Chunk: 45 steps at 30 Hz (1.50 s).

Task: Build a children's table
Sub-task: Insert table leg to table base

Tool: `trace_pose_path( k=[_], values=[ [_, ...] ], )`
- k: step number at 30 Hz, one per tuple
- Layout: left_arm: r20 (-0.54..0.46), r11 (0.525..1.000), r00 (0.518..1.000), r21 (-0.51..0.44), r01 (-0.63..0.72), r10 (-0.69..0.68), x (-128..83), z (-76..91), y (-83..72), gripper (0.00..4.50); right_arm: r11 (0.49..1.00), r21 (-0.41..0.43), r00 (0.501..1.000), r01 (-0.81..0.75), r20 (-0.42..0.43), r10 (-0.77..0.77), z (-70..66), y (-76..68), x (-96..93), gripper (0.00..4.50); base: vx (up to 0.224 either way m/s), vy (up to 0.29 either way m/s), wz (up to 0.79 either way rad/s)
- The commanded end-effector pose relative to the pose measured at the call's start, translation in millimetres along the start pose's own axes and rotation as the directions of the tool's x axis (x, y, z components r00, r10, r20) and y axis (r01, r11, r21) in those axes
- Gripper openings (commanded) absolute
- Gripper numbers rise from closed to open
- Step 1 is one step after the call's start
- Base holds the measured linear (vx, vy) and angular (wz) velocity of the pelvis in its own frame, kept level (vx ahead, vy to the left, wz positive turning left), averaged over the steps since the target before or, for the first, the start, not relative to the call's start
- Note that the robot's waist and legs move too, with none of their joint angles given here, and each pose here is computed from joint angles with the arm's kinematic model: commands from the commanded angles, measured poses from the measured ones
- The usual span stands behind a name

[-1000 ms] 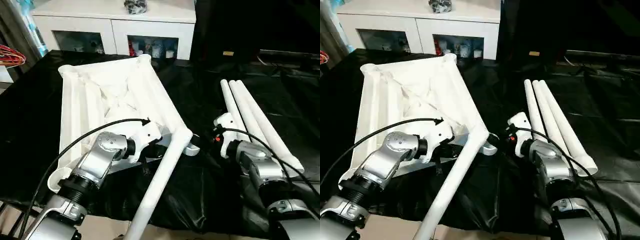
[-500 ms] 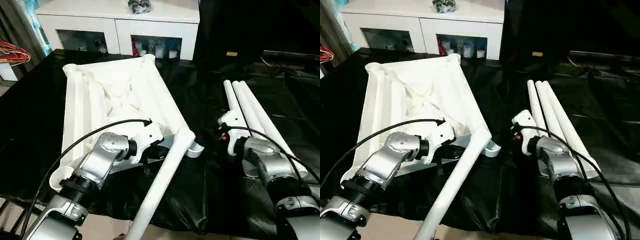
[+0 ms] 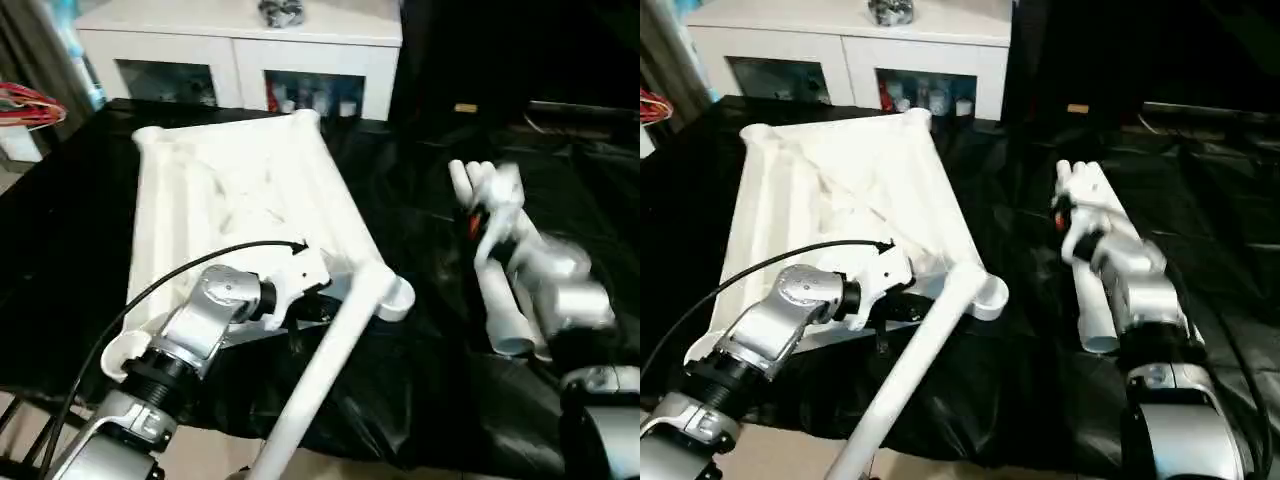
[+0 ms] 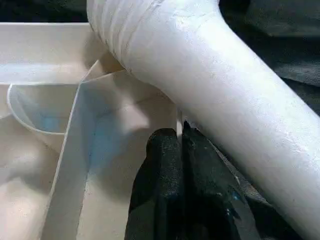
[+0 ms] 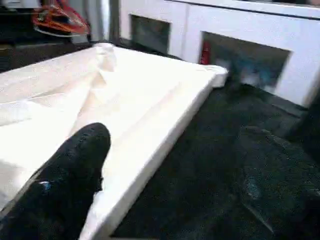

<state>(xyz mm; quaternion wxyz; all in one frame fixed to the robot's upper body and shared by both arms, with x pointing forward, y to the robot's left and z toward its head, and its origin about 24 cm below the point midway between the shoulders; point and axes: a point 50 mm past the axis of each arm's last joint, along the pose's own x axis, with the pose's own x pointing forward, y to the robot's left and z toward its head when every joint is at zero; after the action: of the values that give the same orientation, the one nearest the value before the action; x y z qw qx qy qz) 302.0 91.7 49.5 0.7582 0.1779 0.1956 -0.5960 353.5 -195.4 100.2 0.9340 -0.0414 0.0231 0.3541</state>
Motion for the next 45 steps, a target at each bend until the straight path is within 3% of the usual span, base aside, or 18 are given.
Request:
trace_pose_path(
  k=[1,5,6,11,22,25,27,33,37,43,45],
  values=[
    [-0.003,0.999,0.999,0.019,0.044,-0.044,4,2.6,-5.2,0.00,0.997,-0.046,0.998,-0.067,0.005,0.067,7.7,3.0,-2.7,4.41,0.000,0.000,0.00],
    [-0.006,0.999,0.999,0.018,0.044,-0.044,4,2.0,-5.2,0.00,0.971,-0.124,0.979,-0.204,-0.025,0.203,12.6,14.5,-5.9,4.41,0.000,0.000,0.00],
    [-0.007,0.999,0.999,0.017,0.044,-0.044,4,1.8,-5.0,0.00,0.937,-0.173,0.953,-0.304,-0.054,0.299,17.5,23.0,-9.2,4.41,0.000,0.000,0.00],
    [-0.010,0.999,0.999,0.017,0.043,-0.043,4,1.3,-4.6,0.00,0.860,-0.248,0.894,-0.446,-0.166,0.416,20.0,33.9,-15.4,4.41,0.000,0.000,0.00],
    [-0.016,0.999,0.999,0.016,0.047,-0.046,4,0.0,-4.2,0.00,0.662,-0.401,0.773,-0.633,-0.377,0.511,16.7,56.5,-16.2,4.41,0.000,0.000,0.00],
    [-0.017,0.999,0.999,0.016,0.047,-0.047,4,0.0,-4.3,0.00,0.648,-0.407,0.764,-0.644,-0.398,0.509,14.4,57.0,-14.9,4.41,0.000,0.000,0.00],
    [-0.018,0.999,0.999,0.015,0.047,-0.047,4,-0.5,-4.3,0.00,0.603,-0.430,0.740,-0.672,-0.434,0.514,12.0,59.9,-11.7,4.41,0.000,0.000,0.00],
    [-0.022,0.999,0.999,0.011,0.046,-0.046,3,-2.2,-4.8,0.00,0.536,-0.448,0.699,-0.715,-0.466,0.543,12.3,68.0,-9.1,4.41,0.000,0.000,0.00],
    [-0.025,0.999,0.999,0.006,0.047,-0.046,3,-3.5,-5.6,0.00,0.441,-0.465,0.640,-0.767,-0.516,0.569,6.4,78.9,-7.3,4.41,0.000,0.000,0.00],
    [-0.026,0.999,0.998,0.006,0.049,-0.049,3,-3.7,-6.0,0.00,0.395,-0.477,0.616,-0.785,-0.537,0.576,4.4,83.4,-4.5,4.41,0.000,0.000,0.00],
    [-0.028,0.999,0.998,0.005,0.051,-0.051,3,-4.2,-6.2,0.00,0.344,-0.495,0.597,-0.798,-0.573,0.561,0.0,88.8,3.7,4.41,0.000,0.000,0.00]
  ],
)
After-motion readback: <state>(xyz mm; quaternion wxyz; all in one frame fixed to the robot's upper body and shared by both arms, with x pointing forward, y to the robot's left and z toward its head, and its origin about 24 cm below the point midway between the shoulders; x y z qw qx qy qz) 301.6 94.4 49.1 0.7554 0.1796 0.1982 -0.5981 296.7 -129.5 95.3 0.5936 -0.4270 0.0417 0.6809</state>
